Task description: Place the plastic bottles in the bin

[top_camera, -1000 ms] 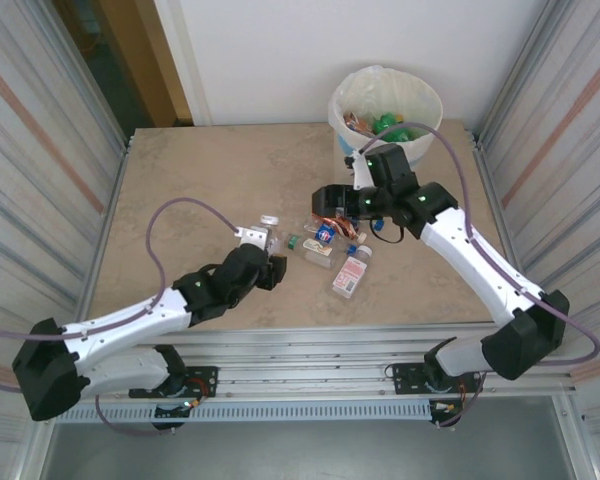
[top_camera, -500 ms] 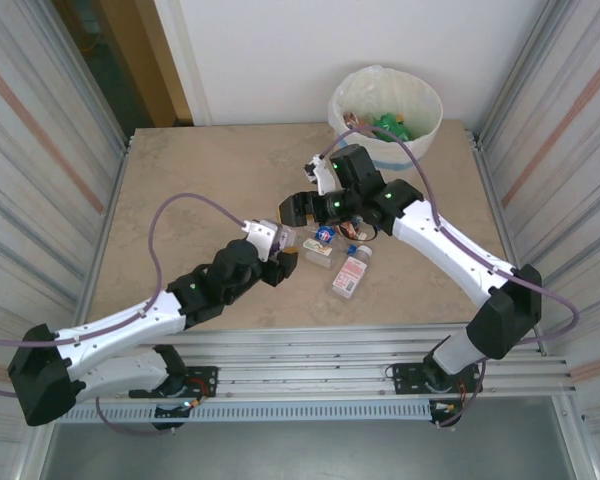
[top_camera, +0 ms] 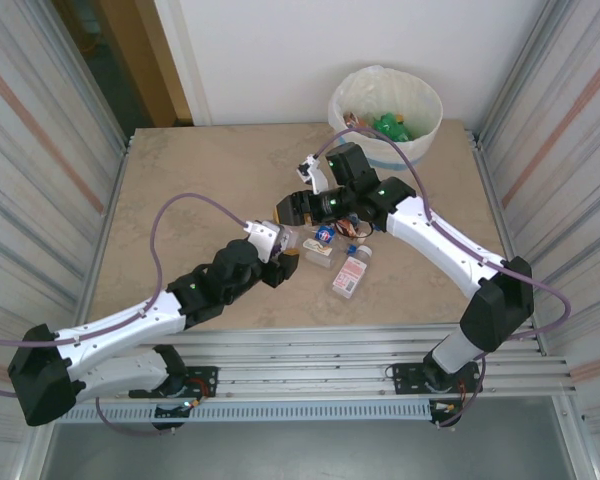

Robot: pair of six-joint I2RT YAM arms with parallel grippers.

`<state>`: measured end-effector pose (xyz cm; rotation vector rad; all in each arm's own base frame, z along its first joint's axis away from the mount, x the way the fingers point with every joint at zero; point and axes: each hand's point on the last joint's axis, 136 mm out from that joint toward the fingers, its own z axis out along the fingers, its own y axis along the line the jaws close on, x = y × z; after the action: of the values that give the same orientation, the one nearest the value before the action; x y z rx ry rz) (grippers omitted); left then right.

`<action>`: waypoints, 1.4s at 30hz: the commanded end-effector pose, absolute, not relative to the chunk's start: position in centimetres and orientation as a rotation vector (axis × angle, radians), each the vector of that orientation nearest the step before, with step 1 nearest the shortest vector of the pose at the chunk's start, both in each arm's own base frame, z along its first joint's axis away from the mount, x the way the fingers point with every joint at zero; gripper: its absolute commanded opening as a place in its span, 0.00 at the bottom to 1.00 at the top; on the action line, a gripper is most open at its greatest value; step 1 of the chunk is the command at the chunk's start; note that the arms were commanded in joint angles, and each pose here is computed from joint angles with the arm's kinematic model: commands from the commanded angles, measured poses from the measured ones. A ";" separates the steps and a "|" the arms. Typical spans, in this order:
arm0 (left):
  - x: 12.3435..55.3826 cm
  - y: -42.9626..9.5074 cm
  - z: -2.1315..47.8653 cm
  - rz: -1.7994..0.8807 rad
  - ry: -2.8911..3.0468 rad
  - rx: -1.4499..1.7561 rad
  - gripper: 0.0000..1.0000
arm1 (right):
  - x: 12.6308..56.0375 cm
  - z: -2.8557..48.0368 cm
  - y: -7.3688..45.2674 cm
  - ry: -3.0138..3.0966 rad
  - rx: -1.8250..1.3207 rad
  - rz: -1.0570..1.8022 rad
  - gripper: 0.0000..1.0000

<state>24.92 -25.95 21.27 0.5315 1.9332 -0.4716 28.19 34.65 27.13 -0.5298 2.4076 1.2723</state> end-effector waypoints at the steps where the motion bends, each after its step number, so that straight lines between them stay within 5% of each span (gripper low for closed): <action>1: 25.2 -26.7 26.0 -0.531 1.794 0.508 0.44 | 27.0 26.3 35.3 2.456 -0.586 1.294 0.67; 9: 24.7 -26.4 26.7 -0.538 1.763 0.523 0.44 | 27.4 25.8 33.8 2.485 -0.546 1.260 0.53; 16: 24.5 -26.6 26.7 -0.549 1.763 0.543 0.47 | 27.6 26.9 33.8 2.441 -0.539 1.288 0.32; 19: 24.6 -26.5 26.8 -0.544 1.766 0.529 0.57 | 27.9 27.4 33.5 2.429 -0.517 1.293 0.23; 23: 24.4 -26.3 27.7 -0.564 1.752 0.513 0.96 | 28.8 28.4 32.6 2.398 -0.470 1.278 0.16; 24: 24.3 -26.2 28.0 -0.573 1.745 0.509 0.99 | 29.0 28.8 32.3 2.387 -0.460 1.275 0.15; 33: 22.4 -24.7 30.9 -0.664 1.661 0.484 0.99 | 33.0 37.0 27.3 2.161 -0.330 1.185 0.12; 42: 22.0 -22.1 29.8 -0.627 1.666 0.405 0.99 | 40.7 46.0 17.0 1.869 -0.003 1.010 0.11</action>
<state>21.94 -22.85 30.08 0.4500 1.6633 -0.6371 39.11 19.75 42.78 -0.1121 1.9799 1.0447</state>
